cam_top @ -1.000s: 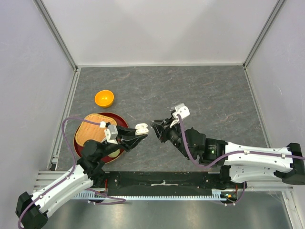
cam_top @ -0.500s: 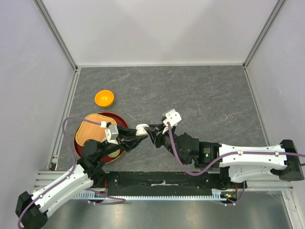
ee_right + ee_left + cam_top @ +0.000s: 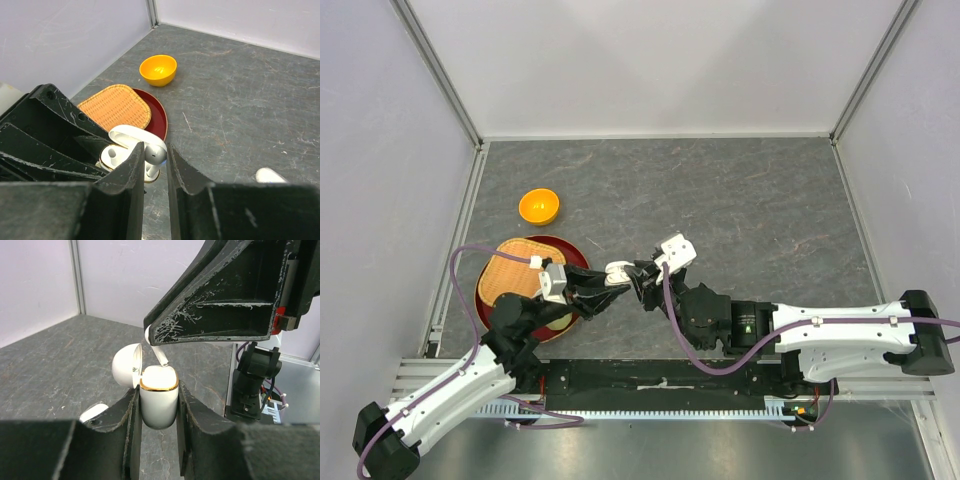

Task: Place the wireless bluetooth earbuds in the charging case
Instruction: Place the earbud in the charging case.

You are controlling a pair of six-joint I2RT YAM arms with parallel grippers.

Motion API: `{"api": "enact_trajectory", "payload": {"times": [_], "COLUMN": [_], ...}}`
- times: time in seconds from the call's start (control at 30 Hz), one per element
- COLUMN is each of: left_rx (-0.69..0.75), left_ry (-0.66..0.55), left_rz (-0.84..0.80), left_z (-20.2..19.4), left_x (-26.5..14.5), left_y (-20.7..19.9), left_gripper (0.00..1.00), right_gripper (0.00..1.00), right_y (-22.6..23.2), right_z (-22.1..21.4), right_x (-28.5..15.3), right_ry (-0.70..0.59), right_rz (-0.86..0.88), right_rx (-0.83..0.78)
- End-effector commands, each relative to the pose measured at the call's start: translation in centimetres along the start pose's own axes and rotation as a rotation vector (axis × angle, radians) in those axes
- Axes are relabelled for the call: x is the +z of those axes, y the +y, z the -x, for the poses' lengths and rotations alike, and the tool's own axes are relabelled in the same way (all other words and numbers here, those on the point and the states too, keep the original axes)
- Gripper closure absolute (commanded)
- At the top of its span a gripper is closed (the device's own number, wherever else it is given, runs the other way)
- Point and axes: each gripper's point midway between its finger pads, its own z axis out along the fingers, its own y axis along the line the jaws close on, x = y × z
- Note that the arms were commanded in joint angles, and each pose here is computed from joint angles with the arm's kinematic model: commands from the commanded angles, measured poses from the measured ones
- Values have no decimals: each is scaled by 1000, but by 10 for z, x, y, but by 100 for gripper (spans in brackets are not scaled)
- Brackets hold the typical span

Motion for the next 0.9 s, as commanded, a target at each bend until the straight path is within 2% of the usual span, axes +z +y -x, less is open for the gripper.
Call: {"api": "enact_trajectory", "payload": {"times": [0.0, 0.4, 0.87], "left_rx": [70, 52, 26], "left_ry": [-89, -100, -153], "left_rz": [-56, -31, -26], "left_z": [31, 32, 42], "left_x": [5, 5, 5], "left_y": [-11, -6, -7], "left_gripper": [98, 98, 98], "right_gripper": [100, 100, 100], "right_y": [3, 10, 11], "right_z": [20, 20, 1], "right_x": [0, -2, -2], "right_ry": [-50, -61, -31], "right_rz": [-20, 25, 13], "right_rx": [21, 42, -44]}}
